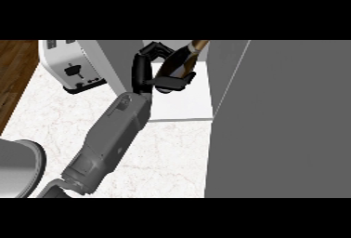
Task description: Pick up the wine, place it into the cabinet and close the cabinet
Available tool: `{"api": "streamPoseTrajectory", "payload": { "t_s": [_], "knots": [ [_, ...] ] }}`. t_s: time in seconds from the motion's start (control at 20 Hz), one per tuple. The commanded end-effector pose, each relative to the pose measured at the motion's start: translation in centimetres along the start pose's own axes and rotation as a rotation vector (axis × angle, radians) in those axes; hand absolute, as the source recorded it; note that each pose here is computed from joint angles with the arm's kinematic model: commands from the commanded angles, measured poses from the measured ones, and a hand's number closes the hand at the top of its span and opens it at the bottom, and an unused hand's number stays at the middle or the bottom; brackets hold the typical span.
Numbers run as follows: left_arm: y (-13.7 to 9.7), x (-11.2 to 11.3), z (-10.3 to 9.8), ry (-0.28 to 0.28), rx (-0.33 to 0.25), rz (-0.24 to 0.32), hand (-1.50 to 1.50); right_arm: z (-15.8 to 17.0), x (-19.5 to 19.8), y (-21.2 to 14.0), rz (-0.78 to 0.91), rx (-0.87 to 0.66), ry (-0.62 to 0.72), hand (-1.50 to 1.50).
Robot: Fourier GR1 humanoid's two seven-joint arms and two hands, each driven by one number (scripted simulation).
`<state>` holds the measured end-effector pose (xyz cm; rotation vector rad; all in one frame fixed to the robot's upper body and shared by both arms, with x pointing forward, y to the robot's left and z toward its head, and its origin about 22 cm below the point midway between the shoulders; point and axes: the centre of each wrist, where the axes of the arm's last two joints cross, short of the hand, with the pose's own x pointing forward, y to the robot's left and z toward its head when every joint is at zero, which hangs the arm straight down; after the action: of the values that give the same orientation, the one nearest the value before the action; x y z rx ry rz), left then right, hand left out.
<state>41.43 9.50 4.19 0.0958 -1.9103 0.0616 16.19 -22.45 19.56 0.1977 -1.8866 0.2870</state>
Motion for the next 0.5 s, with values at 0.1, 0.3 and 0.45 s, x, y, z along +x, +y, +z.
{"api": "streamPoseTrajectory", "payload": {
  "t_s": [0.1, 0.3, 0.45],
  "knots": [
    [-0.4, -0.1, -1.1, -0.026, 0.068, -0.054, 1.5, 1.4, 1.0, 0.3, -0.05, 0.033, -0.06, -1.5],
    [0.4, -1.2, -0.8, -0.037, 0.079, -0.049, 1.5, 2.0, 0.4, 0.3, -0.047, 0.041, -0.048, -1.5],
    [0.2, -0.8, -1.3, 0.018, 0.106, 0.001, 1.5, 0.7, 1.7, 0.6, -0.06, 0.054, -0.052, -1.5]
  ]
}}
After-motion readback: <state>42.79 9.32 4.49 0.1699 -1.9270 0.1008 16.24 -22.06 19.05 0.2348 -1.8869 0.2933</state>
